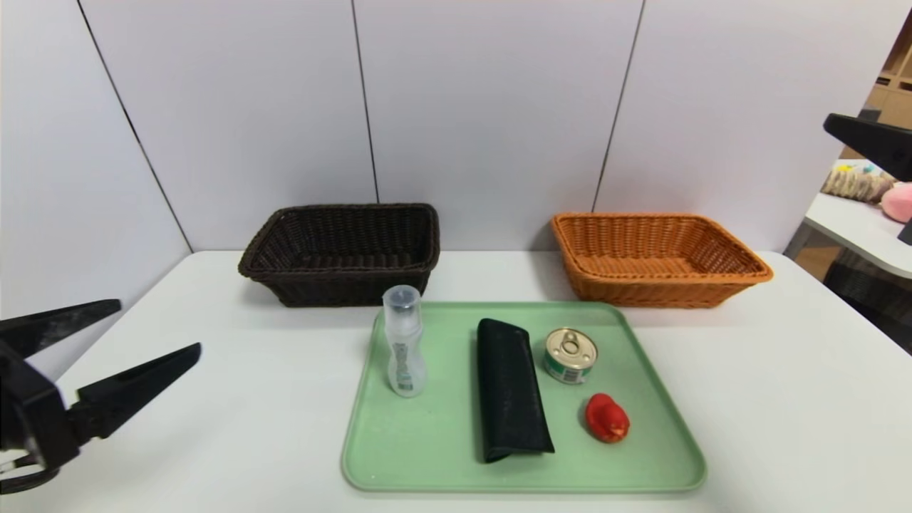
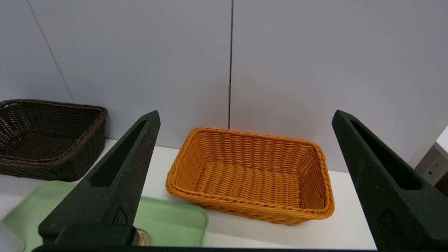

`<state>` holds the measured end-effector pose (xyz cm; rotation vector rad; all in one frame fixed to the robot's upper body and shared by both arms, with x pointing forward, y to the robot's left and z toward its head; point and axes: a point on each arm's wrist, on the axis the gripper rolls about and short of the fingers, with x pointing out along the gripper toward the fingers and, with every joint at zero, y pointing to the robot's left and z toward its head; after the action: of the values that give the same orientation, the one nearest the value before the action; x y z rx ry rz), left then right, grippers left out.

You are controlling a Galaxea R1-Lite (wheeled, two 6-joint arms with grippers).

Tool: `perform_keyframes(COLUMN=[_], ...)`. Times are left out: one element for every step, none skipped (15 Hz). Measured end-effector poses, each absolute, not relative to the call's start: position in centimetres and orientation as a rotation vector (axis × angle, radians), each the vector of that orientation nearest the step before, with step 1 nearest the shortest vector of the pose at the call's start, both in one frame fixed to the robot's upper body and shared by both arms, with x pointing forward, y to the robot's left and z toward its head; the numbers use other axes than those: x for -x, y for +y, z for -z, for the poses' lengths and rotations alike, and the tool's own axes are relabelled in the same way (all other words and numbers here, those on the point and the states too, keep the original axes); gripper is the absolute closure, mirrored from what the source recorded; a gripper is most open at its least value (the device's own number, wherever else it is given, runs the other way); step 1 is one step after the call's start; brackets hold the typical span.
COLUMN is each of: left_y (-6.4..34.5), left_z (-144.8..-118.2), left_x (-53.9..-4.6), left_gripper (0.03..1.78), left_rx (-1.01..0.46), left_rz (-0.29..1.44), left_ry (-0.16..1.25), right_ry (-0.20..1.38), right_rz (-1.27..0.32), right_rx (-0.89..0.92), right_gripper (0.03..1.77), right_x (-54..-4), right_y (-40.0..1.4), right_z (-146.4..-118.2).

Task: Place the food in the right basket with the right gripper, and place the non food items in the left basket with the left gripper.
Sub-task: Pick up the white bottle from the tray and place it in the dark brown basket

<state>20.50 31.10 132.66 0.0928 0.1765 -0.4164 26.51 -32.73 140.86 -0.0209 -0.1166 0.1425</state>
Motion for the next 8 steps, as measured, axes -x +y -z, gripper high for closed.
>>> perform_keyframes(left_y=[30.4, 29.6, 28.9, 28.3, 27.6, 26.8, 26.1, 25.1], left_z=[-132.1, -131.5, -130.8, -130.1, -129.4, -128.6, -128.0, -127.3], left_x=[-21.9, -23.2, -24.4, -25.6, -26.6, -27.7, -28.5, -29.2], left_gripper=[0.12, 0.12, 0.12, 0.12, 0.12, 0.12, 0.12, 0.12], left_rx=[-0.088, -0.086, -0.084, -0.082, -0.078, -0.074, -0.069, -0.059], left_rz=[0.455, 0.491, 0.518, 0.541, 0.561, 0.581, 0.599, 0.617], left_ry=[0.203, 0.226, 0.249, 0.268, 0.284, 0.298, 0.307, 0.315], right_ry=[-0.103, -0.088, -0.075, -0.063, -0.051, -0.04, -0.03, -0.022], right_rz=[-0.131, -0.12, -0.116, -0.114, -0.113, -0.112, -0.107, -0.097], right_rx=[0.016, 0.007, 0.003, 0.001, -0.003, -0.004, -0.005, -0.006], right_gripper=[0.1, 0.1, 0.1, 0.1, 0.1, 0.1, 0.1, 0.1], right_x=[-27.4, -28.2, -28.7, -29.1, -29.5, -29.7, -29.8, -29.9], right_y=[-32.7, -32.7, -32.7, -32.7, -32.7, -32.7, -32.7, -32.8], right_z=[-140.8, -140.6, -140.4, -140.2, -140.0, -139.7, -139.5, -139.3])
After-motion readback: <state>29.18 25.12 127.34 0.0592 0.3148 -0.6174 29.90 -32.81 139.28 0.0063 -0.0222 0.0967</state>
